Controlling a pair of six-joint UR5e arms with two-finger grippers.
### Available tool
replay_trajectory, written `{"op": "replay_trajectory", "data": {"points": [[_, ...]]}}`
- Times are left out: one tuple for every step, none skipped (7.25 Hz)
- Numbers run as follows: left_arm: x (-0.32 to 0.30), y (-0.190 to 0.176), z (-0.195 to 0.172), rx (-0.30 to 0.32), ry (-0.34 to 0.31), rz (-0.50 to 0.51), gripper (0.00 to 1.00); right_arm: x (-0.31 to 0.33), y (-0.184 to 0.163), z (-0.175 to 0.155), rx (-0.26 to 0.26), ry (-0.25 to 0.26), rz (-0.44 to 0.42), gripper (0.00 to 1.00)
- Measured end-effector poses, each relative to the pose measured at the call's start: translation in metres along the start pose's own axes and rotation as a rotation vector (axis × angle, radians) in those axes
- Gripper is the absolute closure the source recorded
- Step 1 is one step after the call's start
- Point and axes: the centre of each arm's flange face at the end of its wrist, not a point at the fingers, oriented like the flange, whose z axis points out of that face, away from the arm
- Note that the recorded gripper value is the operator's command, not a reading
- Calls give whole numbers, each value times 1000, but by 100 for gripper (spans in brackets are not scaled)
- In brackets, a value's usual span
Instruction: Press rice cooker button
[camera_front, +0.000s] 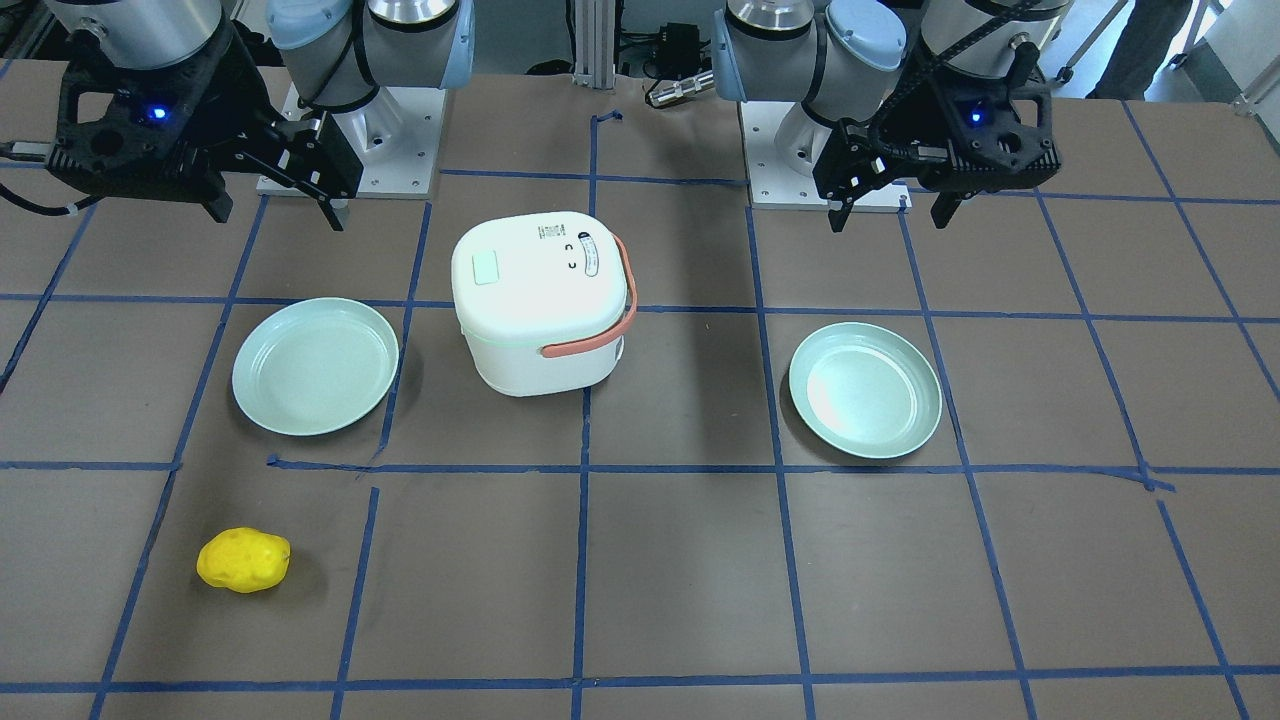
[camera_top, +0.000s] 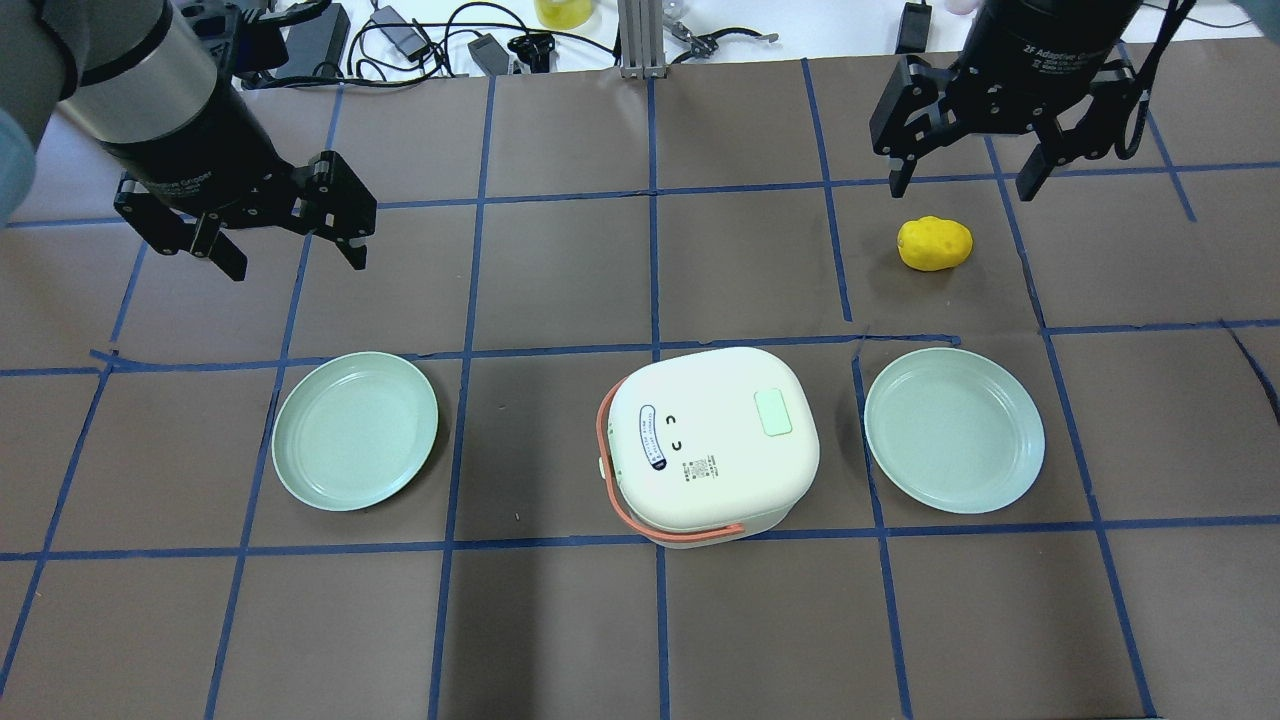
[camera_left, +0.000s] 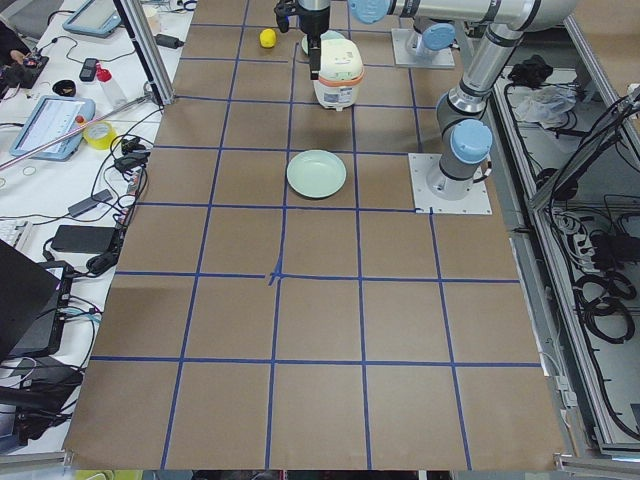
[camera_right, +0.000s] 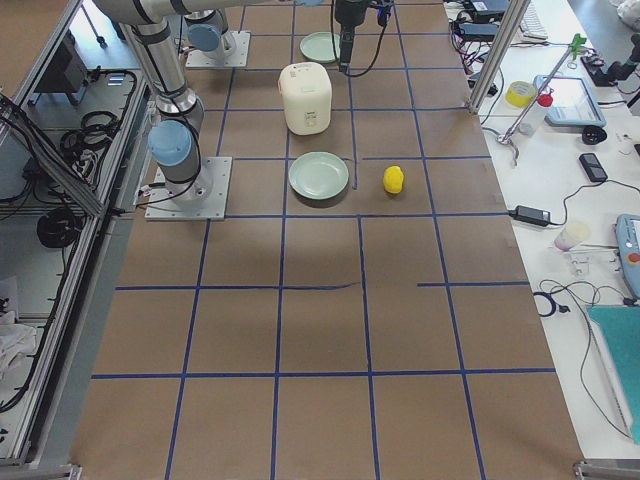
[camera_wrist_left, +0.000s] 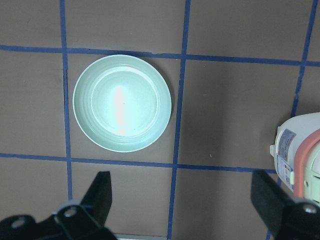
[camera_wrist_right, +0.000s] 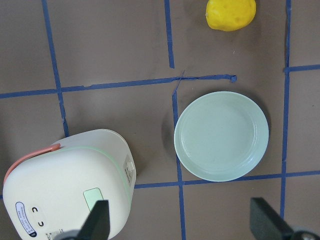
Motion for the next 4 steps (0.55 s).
{"op": "replay_trajectory", "data": {"points": [[0, 0, 0, 0, 0, 0, 0, 0, 0, -1, 4, 0, 3, 0], [0, 0, 0, 0, 0, 0, 0, -1, 0, -1, 6, 2, 5, 0], [0, 0, 0, 1, 0, 0, 0, 0, 0, -1, 8, 4, 7, 0], [0, 0, 0, 1, 0, 0, 0, 0, 0, 0, 5, 7, 9, 0]]}}
